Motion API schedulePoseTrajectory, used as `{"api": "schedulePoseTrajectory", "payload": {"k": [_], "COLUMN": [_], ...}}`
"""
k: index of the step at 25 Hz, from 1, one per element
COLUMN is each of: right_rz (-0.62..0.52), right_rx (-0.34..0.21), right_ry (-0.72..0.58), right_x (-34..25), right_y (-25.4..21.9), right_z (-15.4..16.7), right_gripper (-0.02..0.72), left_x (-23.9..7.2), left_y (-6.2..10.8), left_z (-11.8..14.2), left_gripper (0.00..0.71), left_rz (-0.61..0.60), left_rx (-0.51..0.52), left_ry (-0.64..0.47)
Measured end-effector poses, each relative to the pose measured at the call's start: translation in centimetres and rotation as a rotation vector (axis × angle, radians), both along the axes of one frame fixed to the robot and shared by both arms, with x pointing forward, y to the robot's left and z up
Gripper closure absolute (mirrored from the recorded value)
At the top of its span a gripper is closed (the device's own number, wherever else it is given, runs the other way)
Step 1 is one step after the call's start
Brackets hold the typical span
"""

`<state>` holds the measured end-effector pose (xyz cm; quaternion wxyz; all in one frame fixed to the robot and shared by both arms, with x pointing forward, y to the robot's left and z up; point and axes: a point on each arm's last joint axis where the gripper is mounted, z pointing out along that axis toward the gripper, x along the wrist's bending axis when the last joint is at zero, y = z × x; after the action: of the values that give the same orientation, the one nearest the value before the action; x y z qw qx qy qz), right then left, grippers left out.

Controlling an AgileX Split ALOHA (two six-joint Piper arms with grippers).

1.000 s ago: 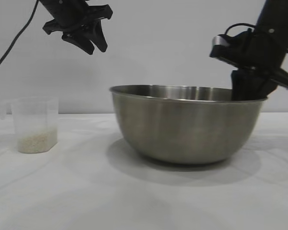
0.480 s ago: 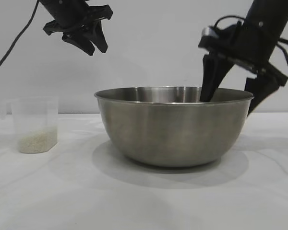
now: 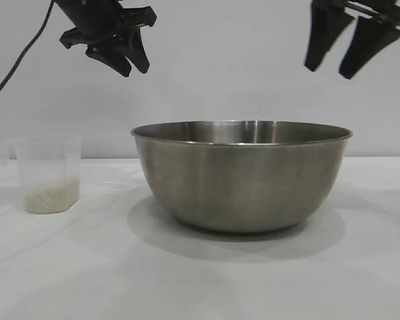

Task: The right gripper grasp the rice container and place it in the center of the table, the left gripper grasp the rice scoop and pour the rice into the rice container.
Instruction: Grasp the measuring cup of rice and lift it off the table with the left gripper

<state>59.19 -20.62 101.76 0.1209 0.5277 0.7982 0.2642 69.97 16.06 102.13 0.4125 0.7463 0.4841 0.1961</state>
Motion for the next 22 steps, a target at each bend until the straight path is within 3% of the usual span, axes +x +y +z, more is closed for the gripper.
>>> {"api": "schedulePoseTrajectory", "payload": {"k": [2, 4, 6, 10, 12, 18, 20, 22], "right_rz": [-0.012, -0.022, -0.05, -0.124, -0.143, -0.119, -0.118, -0.113], "right_rx": [-0.054, -0.073, -0.06, -0.006, 0.013, -0.016, -0.019, -0.018], "right_ry": [-0.111, -0.197, -0.296, -0.426, -0.433, -0.319, -0.307, -0.294], "right_x": [-0.9, -1.4, -1.0, 0.0, 0.0, -2.5, -4.3, -6.4], "right_y": [-0.8, -1.2, -1.3, -1.4, -1.4, -1.9, -2.3, -2.7], "right_z": [-0.2, 0.1, 0.9, 1.8, 1.9, -0.4, -0.4, -0.2], "right_gripper": [0.395, 0.466, 0.533, 0.525, 0.566, 0.55, 0.488, 0.493], "left_x": [-0.1, -0.2, -0.3, -0.5, -0.6, -0.9, -1.0, -1.0], "left_y": [0.0, 0.1, 0.1, 0.1, 0.2, 0.2, 0.2, 0.2], "left_z": [0.4, 0.9, 1.1, 1.7, 2.0, 2.7, 2.6, 2.6], "left_gripper": [0.483, 0.483, 0.483, 0.483, 0.483, 0.483, 0.483, 0.483], "left_rz": [-0.002, -0.002, -0.002, -0.006, -0.008, -0.017, -0.027, -0.031], "left_rx": [0.003, 0.002, 0.001, 0.0, 0.002, 0.014, 0.017, 0.019], "left_ry": [-0.009, -0.019, -0.025, -0.033, -0.041, -0.052, -0.04, -0.035]}}
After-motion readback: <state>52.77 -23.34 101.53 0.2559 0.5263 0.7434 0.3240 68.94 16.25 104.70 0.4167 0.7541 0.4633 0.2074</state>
